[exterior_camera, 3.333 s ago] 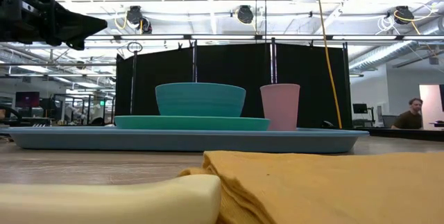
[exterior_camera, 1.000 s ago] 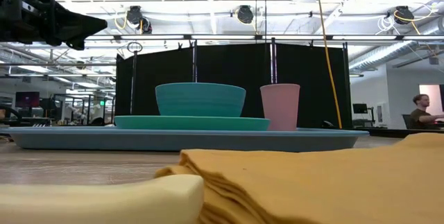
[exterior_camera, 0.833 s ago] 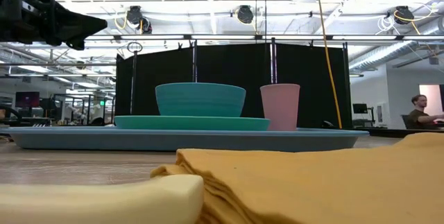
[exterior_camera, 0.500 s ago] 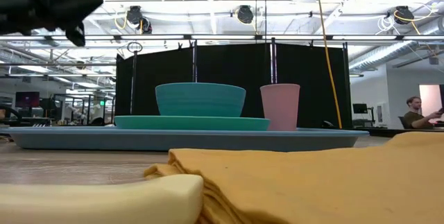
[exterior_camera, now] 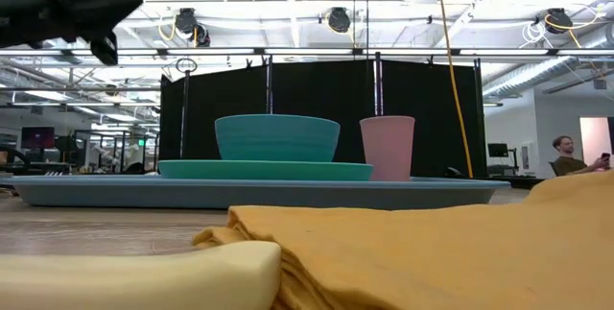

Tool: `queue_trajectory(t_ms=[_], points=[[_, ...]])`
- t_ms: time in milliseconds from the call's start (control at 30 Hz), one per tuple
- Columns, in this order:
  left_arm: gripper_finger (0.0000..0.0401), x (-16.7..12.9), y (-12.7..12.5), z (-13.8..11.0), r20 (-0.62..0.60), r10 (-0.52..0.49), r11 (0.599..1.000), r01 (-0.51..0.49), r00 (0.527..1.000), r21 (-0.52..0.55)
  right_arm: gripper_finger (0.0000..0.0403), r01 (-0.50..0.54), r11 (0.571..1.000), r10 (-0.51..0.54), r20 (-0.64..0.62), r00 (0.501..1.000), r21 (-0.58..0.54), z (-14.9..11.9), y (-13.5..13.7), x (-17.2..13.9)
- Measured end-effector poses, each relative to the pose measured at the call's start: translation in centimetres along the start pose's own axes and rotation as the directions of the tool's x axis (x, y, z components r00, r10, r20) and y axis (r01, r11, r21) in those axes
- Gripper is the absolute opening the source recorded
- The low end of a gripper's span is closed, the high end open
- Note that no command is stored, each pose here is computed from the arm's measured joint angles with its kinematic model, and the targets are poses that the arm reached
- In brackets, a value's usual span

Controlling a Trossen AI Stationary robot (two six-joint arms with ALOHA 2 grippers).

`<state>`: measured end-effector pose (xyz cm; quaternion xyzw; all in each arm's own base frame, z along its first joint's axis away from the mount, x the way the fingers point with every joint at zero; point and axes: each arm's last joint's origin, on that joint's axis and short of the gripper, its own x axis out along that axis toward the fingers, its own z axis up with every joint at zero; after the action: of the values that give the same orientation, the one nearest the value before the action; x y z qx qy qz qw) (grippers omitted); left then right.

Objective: Set up tray
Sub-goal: Put the yellow napkin on the blue serving tray to the left of the blue plate

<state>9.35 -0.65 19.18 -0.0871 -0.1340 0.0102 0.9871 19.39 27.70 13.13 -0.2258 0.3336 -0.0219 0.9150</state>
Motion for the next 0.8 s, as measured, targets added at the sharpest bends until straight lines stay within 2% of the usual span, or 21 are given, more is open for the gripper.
queue_trajectory(t_ms=[100, 200, 333, 567, 800], points=[[0.0026, 0.0, 0.0, -0.2, -0.02, 0.004, 1.0, -0.005, 1.0, -0.017, 0.0, 0.006, 1.0, -0.006, -0.007, 1.0, -0.006, 0.1, -0.3, 0.3], [0.0026, 0.0, 0.0, -0.3, -0.034, -0.01, 0.993, 0.006, 0.999, -0.121, 0.0, 0.015, 1.0, -0.015, -0.013, 1.0, -0.001, 0.2, -0.6, 0.7], [0.0026, 0.0, -0.1, -0.4, -0.041, -0.025, 0.987, 0.018, 0.999, -0.157, 0.0, 0.024, 1.0, -0.024, -0.018, 1.0, 0.01, 0.4, -0.9, 1.0], [0.0026, 0.8, 0.0, -1.9, -0.175, 0.113, 0.988, -0.13, 0.978, -0.085, 0.0, 0.035, 0.999, -0.034, -0.014, 0.999, 0.035, 1.2, -1.9, 1.0], [0.0026, 2.4, -1.1, -3.0, -0.221, 0.068, 0.995, -0.082, 0.973, -0.053, 0.0, 0.092, 0.994, -0.093, 0.007, 0.996, 0.059, 2.0, -3.2, 1.4]])
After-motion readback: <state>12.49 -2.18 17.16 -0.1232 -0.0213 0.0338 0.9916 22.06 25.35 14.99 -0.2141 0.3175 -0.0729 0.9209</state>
